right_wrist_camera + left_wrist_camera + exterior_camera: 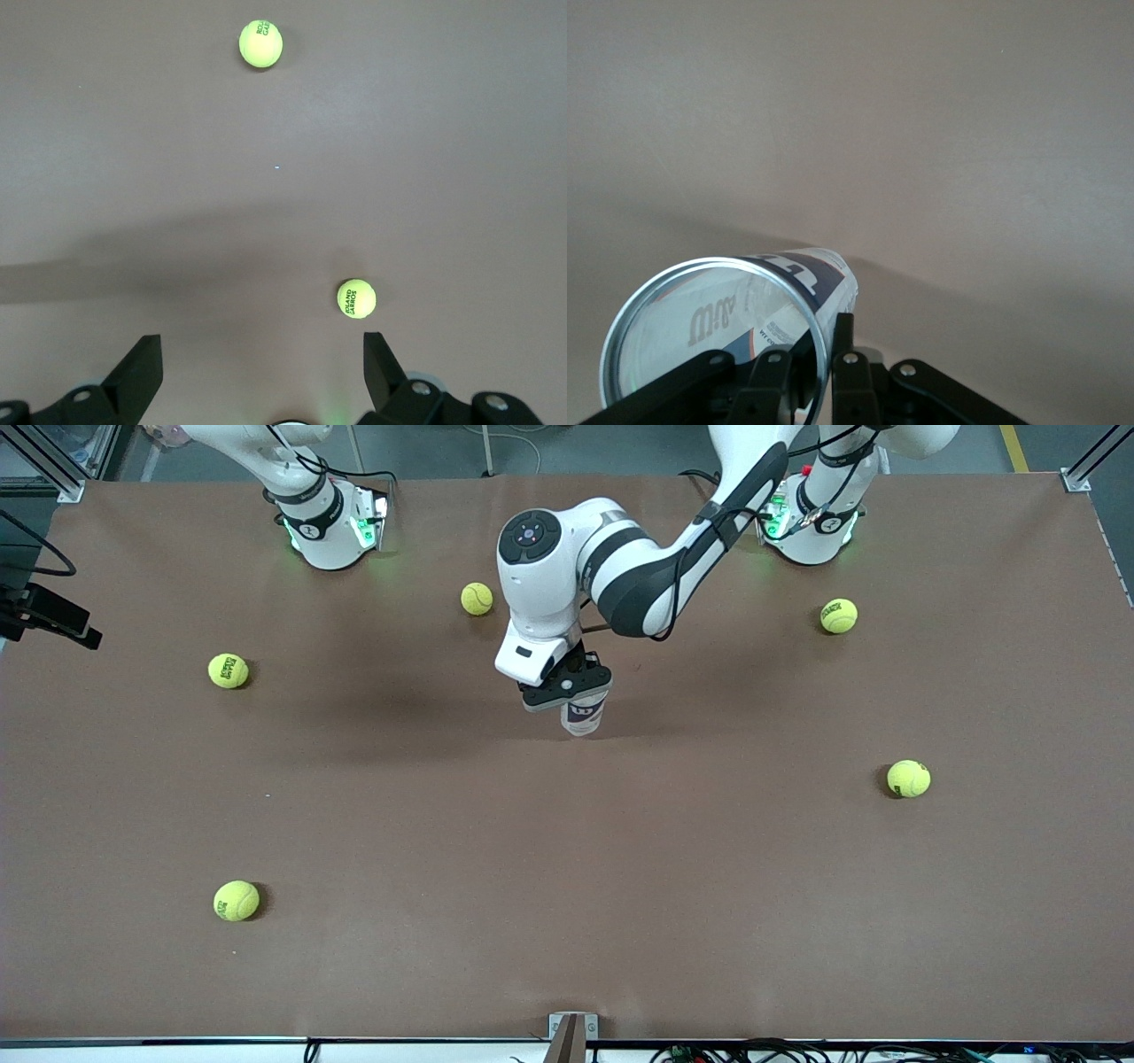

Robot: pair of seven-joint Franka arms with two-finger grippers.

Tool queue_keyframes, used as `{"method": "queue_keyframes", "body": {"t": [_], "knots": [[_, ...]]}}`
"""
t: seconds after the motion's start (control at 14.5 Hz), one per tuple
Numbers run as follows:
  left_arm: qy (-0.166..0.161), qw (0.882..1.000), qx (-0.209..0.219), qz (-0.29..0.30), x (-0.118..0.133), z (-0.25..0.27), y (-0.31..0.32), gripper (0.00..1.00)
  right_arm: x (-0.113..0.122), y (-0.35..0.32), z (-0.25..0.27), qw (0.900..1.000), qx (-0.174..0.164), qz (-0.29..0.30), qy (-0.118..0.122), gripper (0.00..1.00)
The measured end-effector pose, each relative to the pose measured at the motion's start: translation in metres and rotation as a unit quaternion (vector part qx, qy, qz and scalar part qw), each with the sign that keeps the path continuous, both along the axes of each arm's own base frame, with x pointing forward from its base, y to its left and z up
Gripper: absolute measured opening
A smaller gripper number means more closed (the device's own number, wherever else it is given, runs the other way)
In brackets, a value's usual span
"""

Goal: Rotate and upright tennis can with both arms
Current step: 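Lower the upright can onto the table with the left gripper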

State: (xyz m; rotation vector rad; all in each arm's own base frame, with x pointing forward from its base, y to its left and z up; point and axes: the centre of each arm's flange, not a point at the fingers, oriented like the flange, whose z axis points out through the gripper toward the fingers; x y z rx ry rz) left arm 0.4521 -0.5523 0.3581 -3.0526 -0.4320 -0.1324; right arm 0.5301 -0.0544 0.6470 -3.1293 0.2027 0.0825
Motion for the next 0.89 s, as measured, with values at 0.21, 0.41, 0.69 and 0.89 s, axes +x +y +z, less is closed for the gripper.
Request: {"method": "queue_keyframes", "body": {"t": [0.21, 0.41, 0.69, 0.89], "knots": [[-0.001, 1.000, 0.008, -0.006, -0.006, -0.011, -0.008, 0.06, 0.000, 0.001, 0.000, 1.000, 0.000, 0.001, 0.000, 1.00], [-0.002, 1.000, 0.008, -0.008, -0.007, -0.013, -0.012, 0.06, 0.001, 0.008, 0.001, 1.000, 0.000, 0.008, -0.001, 1.00], [-0.001, 1.000, 0.010, -0.007, -0.005, -0.017, -0.011, 0.18, 0.002, 0.021, 0.001, 1.000, -0.001, 0.020, -0.001, 1.00], [-0.001, 1.000, 0.009, -0.006, -0.004, -0.016, -0.011, 0.26, 0.002, 0.021, 0.001, 1.000, -0.001, 0.020, -0.001, 1.00]]}}
